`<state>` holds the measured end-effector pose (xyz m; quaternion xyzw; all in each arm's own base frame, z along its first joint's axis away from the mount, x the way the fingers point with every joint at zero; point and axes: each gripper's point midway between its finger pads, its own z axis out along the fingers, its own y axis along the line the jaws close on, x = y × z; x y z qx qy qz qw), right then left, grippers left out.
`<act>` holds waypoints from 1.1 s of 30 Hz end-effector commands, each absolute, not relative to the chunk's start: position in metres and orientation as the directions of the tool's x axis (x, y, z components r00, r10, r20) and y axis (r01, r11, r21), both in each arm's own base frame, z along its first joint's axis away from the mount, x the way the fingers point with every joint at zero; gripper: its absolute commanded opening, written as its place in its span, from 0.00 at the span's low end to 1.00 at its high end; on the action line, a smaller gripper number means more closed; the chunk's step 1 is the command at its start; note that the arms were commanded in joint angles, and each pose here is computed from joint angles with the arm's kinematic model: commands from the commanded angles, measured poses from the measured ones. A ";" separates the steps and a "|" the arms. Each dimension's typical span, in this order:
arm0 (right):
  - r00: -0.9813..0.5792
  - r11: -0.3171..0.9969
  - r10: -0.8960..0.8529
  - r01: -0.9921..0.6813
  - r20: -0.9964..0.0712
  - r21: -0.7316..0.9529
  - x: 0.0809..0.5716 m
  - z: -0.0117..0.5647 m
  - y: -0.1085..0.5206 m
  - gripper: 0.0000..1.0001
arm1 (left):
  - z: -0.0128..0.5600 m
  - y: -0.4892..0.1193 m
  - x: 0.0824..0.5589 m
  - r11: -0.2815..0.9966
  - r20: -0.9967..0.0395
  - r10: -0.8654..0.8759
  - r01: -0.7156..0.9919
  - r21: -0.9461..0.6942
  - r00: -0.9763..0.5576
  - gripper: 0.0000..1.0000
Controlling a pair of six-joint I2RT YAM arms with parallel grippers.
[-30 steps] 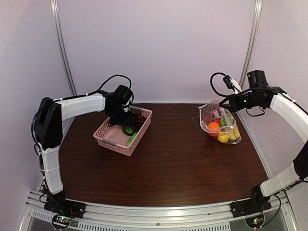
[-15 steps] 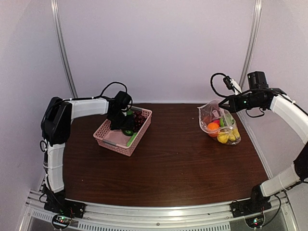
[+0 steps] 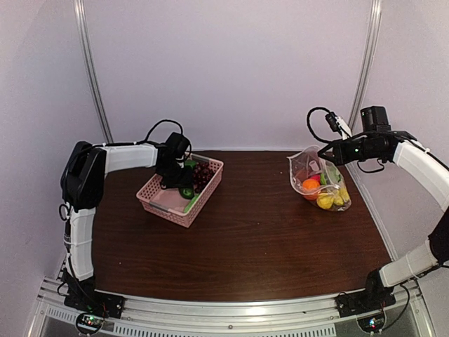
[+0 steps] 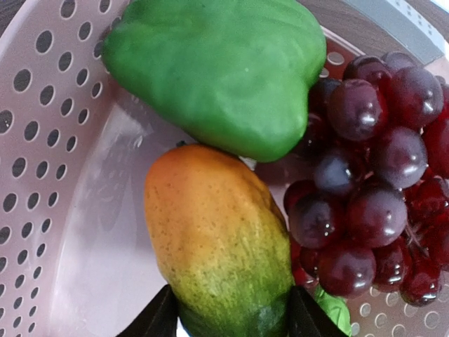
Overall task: Place the food in the zip-top bag and seal the zipper
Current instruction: Pick up the fake fruit from the bin, then place the fake fruit in the zipper food storage bag.
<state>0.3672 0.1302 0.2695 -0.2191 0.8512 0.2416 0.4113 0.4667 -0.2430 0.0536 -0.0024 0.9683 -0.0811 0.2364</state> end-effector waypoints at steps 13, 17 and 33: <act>-0.553 0.773 -0.176 -0.590 -0.815 0.234 0.363 0.275 0.139 0.00 | 0.221 -0.279 0.425 0.903 -0.699 -0.053 0.264 -0.338 -0.713 0.42; -0.562 0.767 -0.186 -0.595 -0.806 0.238 0.361 0.275 0.142 0.00 | 0.273 -0.348 0.395 0.782 -0.773 -0.030 0.467 -0.413 -0.634 0.42; -0.579 0.702 -0.174 -0.640 -0.797 0.312 0.347 0.306 0.167 0.00 | 0.341 -0.555 0.285 0.265 -0.875 -0.054 0.838 -0.477 -0.481 0.38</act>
